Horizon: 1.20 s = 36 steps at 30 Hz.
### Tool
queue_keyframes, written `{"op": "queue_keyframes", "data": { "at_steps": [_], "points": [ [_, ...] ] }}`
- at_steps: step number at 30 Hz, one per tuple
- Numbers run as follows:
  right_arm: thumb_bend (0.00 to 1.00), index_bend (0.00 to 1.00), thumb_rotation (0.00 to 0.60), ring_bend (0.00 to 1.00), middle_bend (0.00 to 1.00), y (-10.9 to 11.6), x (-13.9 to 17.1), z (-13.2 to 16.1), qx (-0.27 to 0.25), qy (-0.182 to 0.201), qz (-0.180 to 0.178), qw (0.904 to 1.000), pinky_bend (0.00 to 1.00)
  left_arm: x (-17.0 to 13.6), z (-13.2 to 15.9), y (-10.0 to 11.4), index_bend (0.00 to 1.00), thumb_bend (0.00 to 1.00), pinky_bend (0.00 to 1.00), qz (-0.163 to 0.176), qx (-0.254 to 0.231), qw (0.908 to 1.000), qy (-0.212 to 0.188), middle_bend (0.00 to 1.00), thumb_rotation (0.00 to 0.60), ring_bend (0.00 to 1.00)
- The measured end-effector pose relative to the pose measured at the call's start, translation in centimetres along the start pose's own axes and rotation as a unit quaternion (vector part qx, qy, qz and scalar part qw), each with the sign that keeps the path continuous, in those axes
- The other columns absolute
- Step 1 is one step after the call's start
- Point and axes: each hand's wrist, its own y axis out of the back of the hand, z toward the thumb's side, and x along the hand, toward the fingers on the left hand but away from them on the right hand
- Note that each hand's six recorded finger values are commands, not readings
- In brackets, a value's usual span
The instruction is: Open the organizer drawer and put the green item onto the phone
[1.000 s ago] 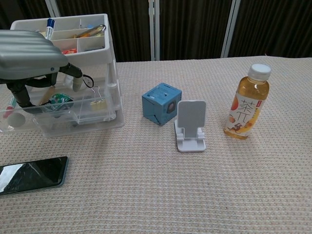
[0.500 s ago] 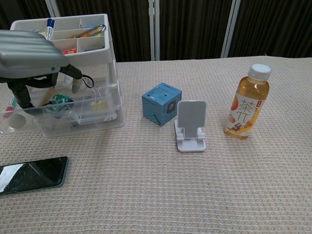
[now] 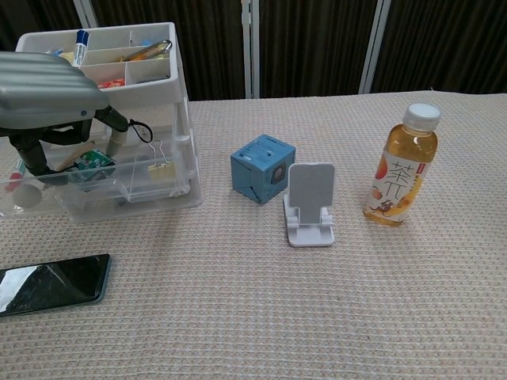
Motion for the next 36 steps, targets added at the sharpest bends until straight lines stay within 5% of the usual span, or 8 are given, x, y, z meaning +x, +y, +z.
{"op": "queue_keyframes", "data": {
  "at_steps": [22,36],
  "points": [
    [0.02,0.0,0.6,0.0,0.0,-0.4,-0.1,0.2,0.004,0.003,0.005,1.0,0.0,-4.5,-3.6,3.3,0.5,0.33,0.72,0.08,-0.077,0.9933,0.033,0.92,0.6,0.86],
    [0.02,0.0,0.6,0.0,0.0,-0.3,-0.1,0.2,0.005,0.001,0.002,1.0,0.0,-10.8,-8.4,-1.1,0.51,0.33,0.72,0.067,-0.109,0.9881,0.087,0.92,0.6,0.86]
  ]
}}
